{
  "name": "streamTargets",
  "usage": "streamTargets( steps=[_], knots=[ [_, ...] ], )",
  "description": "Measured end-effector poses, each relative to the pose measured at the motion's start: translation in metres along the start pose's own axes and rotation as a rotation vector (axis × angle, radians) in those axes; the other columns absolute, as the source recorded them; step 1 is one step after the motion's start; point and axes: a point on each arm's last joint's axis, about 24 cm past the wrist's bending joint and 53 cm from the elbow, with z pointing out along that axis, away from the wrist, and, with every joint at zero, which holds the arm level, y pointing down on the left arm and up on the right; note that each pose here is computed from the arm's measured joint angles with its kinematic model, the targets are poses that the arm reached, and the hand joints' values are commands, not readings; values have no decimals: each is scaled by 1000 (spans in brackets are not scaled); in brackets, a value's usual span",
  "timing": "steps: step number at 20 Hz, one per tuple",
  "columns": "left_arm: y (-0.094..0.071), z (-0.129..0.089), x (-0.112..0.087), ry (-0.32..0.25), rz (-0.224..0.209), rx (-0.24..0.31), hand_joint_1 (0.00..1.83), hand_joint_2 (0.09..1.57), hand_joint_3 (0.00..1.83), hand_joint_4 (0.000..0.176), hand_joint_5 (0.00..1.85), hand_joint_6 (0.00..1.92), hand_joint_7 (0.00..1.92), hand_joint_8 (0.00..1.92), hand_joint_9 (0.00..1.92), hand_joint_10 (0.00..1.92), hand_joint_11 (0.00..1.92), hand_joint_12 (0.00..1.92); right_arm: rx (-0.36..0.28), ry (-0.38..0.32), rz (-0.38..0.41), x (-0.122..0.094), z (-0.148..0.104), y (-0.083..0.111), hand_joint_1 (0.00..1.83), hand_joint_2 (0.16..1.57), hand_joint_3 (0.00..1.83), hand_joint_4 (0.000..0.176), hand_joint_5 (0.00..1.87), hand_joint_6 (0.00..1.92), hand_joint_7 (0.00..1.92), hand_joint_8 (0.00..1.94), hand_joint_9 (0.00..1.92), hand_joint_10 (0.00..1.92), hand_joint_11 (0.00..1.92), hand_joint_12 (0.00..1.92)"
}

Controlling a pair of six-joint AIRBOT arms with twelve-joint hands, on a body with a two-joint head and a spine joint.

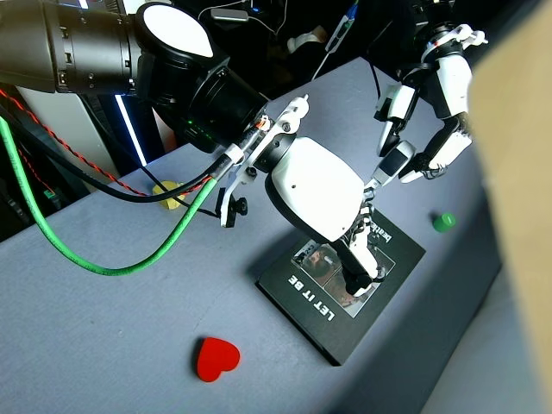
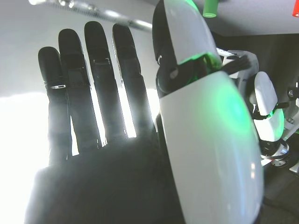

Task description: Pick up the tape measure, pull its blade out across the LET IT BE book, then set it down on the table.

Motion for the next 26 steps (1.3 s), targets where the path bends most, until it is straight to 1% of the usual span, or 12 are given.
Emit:
streamTargets(
  steps=[11,12,13,14,15,17,25,26],
  knots=[
    [0,0,0,1,0,-1,1395,1051,0,0,1032,618,1129,702,1124,1006,1273,630,-2,1,0,0,0,0,910,1104,0,0,702,4,770,3,712,5,327,948],
    [0,0,0,0,-1,0,1395,1052,0,0,1031,618,1128,704,1123,1006,1255,623,-3,1,0,0,0,0,955,1149,1,0,816,29,857,19,792,26,409,964],
    [0,0,0,0,-1,0,1395,1052,0,0,1031,618,1128,705,1123,1007,1255,624,-3,1,0,0,0,0,1136,1164,4,0,814,1011,932,801,930,39,538,990],
    [0,0,0,0,-1,-1,1395,1052,0,0,1031,619,1127,706,1123,1008,1264,628,-3,1,0,0,0,0,1177,1174,0,0,778,1248,965,958,1046,77,616,1053],
    [0,0,0,0,-2,0,1395,1052,0,0,1031,619,1127,706,1123,1008,1283,636,-4,2,0,0,0,0,1195,1162,0,0,799,1254,1005,946,1126,110,665,1093],
    [0,0,-1,-3,-7,2,1395,1052,0,0,1030,620,1128,705,1123,1007,1284,635,-7,3,1,1,0,1,1206,1154,0,0,799,1230,1034,946,1168,132,701,1128],
    [-1,0,-1,-3,-7,5,1396,1051,0,0,1036,604,1116,723,1135,992,1293,628,-8,3,0,0,0,1,1204,1158,1,0,789,1225,1021,982,1154,142,693,1156],
    [0,0,-1,-4,-7,4,1407,1013,0,0,1145,415,1218,567,1244,858,1309,608,-10,3,-1,0,0,1,1205,1158,1,0,788,1225,1022,983,1154,142,692,1156]
  ],
)
